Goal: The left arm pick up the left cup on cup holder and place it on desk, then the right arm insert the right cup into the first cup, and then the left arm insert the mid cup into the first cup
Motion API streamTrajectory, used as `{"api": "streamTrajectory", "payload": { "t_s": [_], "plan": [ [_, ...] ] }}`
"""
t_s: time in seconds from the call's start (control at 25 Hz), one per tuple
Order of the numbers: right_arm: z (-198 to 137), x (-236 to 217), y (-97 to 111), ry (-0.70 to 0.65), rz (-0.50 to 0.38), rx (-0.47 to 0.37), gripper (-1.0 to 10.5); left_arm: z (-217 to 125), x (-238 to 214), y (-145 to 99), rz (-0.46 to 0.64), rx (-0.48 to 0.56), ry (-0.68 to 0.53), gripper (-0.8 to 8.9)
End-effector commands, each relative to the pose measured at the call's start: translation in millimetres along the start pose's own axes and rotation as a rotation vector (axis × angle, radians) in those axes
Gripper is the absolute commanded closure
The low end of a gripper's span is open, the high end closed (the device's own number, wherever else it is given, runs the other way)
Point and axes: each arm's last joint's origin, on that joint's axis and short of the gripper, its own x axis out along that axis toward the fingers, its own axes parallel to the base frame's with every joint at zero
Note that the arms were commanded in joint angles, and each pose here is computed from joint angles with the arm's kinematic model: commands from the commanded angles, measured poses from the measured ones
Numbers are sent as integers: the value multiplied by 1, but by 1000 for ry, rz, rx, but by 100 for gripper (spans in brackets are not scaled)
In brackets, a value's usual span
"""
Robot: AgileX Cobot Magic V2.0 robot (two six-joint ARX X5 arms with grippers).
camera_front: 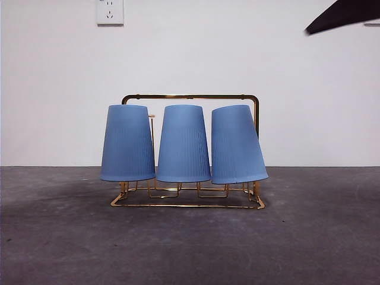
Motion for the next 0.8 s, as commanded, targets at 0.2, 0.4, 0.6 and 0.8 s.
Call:
{"api": "streamTrajectory", "payload": {
  "t_s": [0.2,0.4,0.6,0.8],
  "plan": [
    [12,50,-3,-23,-46,-85,455,1,-8,-11,-27,29,-9,282],
    [7,85,-17,13,-61,-77,456,-2,-10,-13,-28,16,12,282],
    [-3,121,-35,56,-116,-61,456,-3,-10,-13,-31,14,21,282],
    [-12,145,-47,81,-119,-52,458,-3,-10,-13,-31,13,21,282]
  ]
}}
